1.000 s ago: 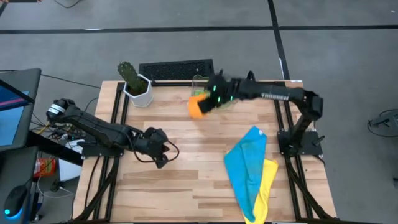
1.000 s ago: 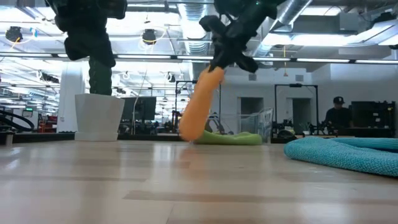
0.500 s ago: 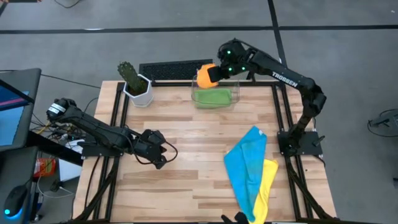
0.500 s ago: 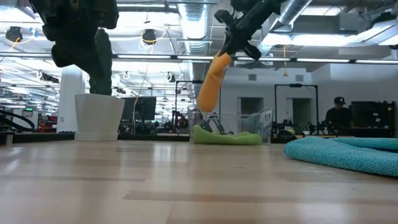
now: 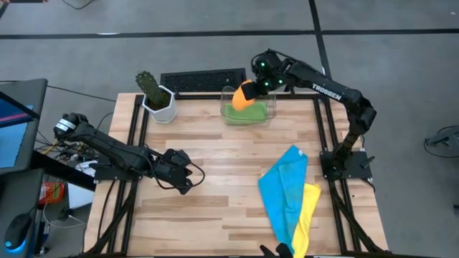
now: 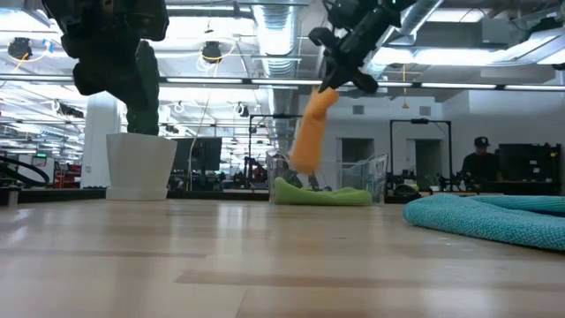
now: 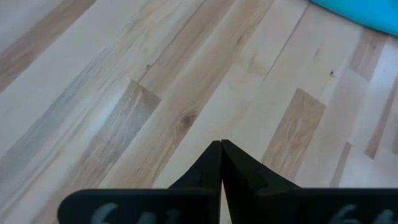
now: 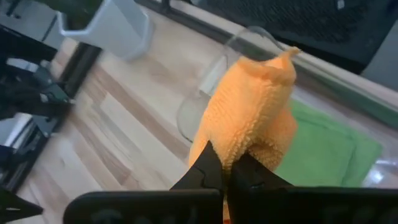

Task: Fold microfiber towels
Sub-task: Put the orange towel into the transparent bin

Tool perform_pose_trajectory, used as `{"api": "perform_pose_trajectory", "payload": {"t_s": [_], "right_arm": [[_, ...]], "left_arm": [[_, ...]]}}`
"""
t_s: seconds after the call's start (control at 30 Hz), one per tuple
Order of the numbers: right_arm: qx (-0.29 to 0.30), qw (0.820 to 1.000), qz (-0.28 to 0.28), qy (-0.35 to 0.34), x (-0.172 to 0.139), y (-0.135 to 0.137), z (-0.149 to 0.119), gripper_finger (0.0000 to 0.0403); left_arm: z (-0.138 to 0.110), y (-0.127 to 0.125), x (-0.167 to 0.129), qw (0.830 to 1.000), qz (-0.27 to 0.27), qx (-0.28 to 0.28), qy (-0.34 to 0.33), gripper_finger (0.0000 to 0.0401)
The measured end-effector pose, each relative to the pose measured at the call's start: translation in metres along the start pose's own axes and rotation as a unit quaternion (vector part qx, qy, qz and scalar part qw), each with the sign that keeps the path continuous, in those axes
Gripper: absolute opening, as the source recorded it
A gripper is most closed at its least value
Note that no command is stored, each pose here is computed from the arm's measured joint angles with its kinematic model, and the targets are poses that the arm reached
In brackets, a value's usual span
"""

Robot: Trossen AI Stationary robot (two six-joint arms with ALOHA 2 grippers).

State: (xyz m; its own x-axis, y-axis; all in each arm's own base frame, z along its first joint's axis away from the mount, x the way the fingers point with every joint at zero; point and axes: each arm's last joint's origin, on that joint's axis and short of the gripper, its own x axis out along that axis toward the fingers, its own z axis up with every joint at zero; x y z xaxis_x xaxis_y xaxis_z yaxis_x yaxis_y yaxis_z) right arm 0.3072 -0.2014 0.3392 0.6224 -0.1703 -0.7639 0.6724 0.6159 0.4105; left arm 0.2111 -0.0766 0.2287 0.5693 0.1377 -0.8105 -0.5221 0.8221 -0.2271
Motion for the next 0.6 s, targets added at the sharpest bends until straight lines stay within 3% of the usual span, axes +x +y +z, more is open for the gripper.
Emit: {"api": "perform_pose_trajectory", "payload": {"t_s": [0.2, 0.6], "right_arm": [[0.004, 1.000, 0.009, -0.013, 0.011, -0.003, 0.003, 0.0017], [0.025, 0.994, 0.108, 0.013, 0.058, -0.001, 0.016, 0.0017]], "left_arm": [[0.000, 0.000, 0.000, 1.000, -0.001, -0.004, 0.000, 0.0000], [-0.002, -0.001, -0.001, 1.000, -0.004, 0.001, 0.010, 0.0000]]}}
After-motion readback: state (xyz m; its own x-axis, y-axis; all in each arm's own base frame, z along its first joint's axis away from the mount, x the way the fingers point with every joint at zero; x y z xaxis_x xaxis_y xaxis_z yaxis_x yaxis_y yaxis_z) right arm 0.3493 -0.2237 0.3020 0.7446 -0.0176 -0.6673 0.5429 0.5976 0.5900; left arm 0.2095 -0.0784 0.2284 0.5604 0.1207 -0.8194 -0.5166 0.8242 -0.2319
